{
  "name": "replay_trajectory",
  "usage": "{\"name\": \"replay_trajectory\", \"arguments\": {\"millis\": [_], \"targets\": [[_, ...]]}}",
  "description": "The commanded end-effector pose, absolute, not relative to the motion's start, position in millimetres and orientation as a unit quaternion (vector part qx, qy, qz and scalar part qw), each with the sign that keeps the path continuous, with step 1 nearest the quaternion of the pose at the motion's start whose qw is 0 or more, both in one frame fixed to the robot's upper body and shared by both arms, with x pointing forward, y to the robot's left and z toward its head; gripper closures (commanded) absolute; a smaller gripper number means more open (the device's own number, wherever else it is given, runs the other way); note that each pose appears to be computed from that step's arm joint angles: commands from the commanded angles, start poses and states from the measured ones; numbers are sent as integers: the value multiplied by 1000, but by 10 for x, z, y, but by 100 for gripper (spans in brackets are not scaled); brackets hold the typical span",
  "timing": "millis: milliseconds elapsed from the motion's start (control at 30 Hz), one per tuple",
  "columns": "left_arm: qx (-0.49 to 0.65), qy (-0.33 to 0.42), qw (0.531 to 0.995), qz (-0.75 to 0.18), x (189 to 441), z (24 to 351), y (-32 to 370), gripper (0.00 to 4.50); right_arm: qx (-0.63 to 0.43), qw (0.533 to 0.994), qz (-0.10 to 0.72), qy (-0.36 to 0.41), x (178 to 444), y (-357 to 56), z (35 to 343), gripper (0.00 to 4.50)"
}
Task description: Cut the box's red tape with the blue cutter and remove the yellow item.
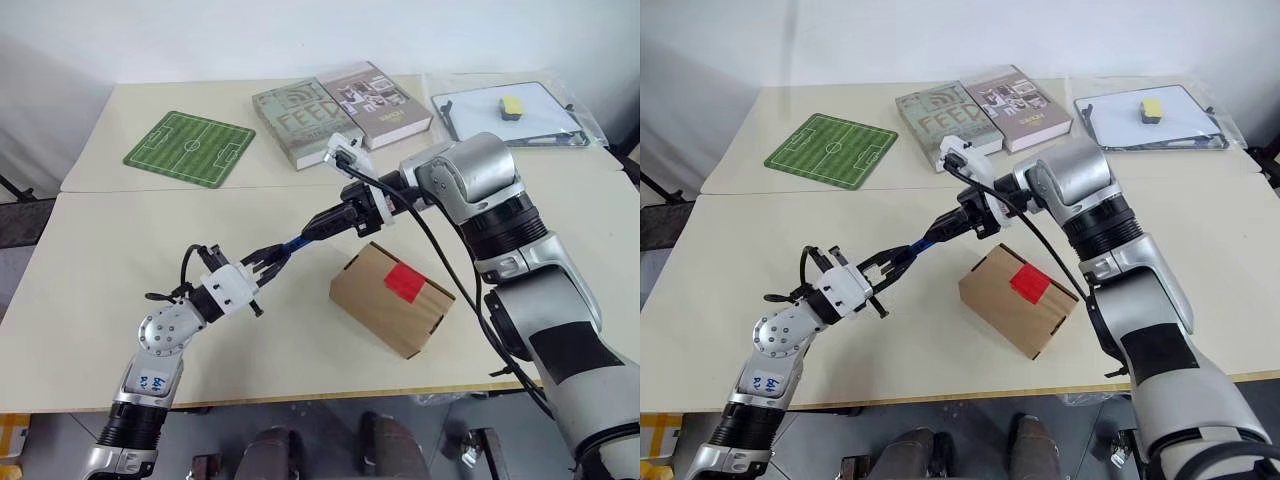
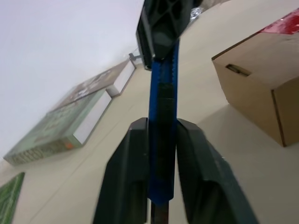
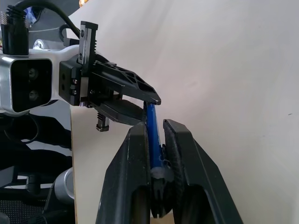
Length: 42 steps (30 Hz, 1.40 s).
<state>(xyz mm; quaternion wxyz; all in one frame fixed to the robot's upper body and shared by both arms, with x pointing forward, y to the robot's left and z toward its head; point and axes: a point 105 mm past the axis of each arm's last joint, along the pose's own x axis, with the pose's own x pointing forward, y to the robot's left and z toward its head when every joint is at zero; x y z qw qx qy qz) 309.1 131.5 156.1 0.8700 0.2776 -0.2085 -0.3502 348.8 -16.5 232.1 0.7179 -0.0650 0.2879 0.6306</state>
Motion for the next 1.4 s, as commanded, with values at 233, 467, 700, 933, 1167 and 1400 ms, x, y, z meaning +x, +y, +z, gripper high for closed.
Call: {"name": "replay_trajectory", "arguments": {"millis": [233,467,700,933,1167,1400], "targets": [[252,-159,907,-299,3153,1650,1658,56,-54,756,610,232,3572,-290,2668,435],[133,-75,929,-336,2900,1587,1847,0,-50,796,576,180,3636,-512,2956,435],[-29,-28,885,-464,2398,1656,1283,0,-39,831,539,131,3553,-819,3187,435],[-89,-87,864,-487,2433,1957,830,0,-43,870,488,57,3296,-1219,3380,435],[-8,-43,830,-556,2560,1880,356,0,-100,908,400,78,3087,-1665,3240,435],[43,12,810,-585,2712,1738,88,158,-140,915,359,117,2854,-1823,3090,435]]}}
